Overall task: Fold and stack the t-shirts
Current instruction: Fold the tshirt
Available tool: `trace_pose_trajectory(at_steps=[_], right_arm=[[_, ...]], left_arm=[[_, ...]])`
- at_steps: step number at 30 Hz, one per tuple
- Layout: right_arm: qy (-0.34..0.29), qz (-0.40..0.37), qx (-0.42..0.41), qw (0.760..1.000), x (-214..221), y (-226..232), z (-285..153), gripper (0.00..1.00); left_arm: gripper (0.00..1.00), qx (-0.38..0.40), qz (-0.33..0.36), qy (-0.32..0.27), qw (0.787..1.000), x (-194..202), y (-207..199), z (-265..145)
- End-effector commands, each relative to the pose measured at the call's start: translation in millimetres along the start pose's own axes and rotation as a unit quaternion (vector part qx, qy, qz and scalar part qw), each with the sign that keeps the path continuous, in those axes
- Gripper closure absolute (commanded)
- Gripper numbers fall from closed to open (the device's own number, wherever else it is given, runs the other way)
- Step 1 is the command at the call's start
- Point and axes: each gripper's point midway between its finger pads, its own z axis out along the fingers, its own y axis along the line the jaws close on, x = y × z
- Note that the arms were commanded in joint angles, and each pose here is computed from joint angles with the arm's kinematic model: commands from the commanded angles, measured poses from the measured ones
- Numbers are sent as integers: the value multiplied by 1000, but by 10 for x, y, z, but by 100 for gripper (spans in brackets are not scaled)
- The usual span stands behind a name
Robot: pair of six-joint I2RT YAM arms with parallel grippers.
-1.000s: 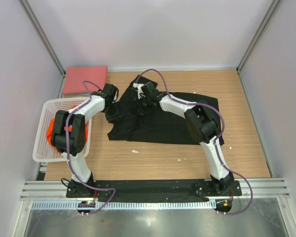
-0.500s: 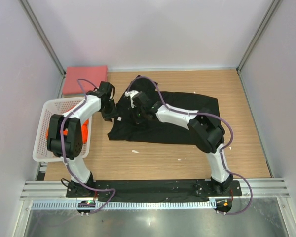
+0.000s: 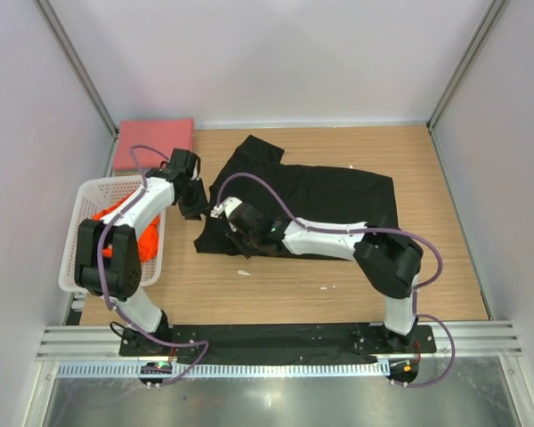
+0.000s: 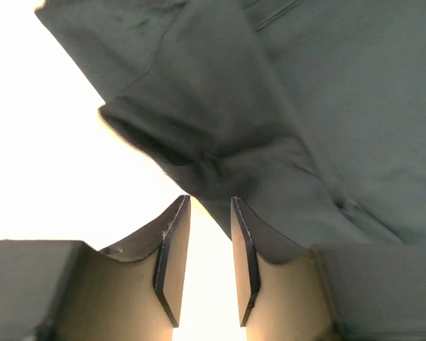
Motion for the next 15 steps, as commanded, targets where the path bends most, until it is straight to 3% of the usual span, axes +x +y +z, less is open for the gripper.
trace_pose_trajectory(at_steps=[1, 7, 15], right_arm=[[-83, 8, 4, 996, -505, -103, -395, 64], [-90, 25, -38, 995, -542, -214, -317, 58], [-34, -1, -70, 997, -482, -490, 9, 52]], left_arm=[[67, 65, 5, -3, 998, 26, -191, -145], [68, 77, 3, 18, 997, 224, -163, -93], [68, 120, -1, 48, 992, 456, -242, -73]])
